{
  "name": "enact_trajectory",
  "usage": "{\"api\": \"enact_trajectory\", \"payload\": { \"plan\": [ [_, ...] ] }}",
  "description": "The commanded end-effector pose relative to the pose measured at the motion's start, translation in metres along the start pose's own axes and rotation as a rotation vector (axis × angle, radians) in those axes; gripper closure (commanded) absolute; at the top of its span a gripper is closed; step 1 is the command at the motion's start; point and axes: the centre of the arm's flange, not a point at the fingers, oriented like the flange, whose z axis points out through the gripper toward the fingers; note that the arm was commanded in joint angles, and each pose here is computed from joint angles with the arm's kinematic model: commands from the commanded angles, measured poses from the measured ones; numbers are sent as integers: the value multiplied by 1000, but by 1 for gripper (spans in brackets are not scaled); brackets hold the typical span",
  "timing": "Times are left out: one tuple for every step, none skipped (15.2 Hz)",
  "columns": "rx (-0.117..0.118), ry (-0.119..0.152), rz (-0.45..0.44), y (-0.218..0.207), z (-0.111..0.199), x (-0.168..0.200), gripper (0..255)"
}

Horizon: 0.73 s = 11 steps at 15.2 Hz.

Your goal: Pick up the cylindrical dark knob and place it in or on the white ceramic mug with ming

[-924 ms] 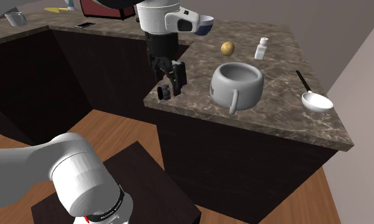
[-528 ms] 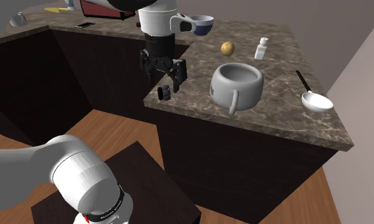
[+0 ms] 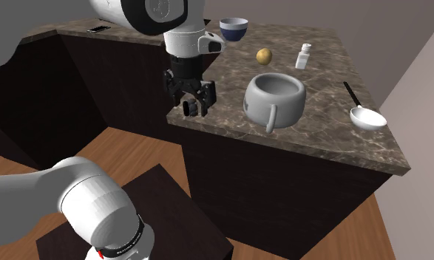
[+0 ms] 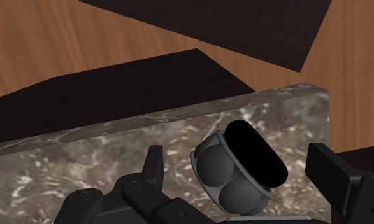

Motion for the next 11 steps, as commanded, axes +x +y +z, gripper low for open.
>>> {"api": "enact_trajectory", "payload": {
  "plan": [
    [0,0,0,0,1,0,0],
    [0,0,0,0,1,0,0],
    [0,0,0,0,1,0,0],
    [0,0,0,0,1,0,0],
    [0,0,0,0,1,0,0],
    [0,0,0,0,1,0,255],
    [0,0,0,0,1,0,255],
    [0,0,0,0,1,0,255],
    [0,0,0,0,1,0,255],
    [0,0,0,0,1,0,255],
    [0,0,0,0,1,0,255]
  ]
}}
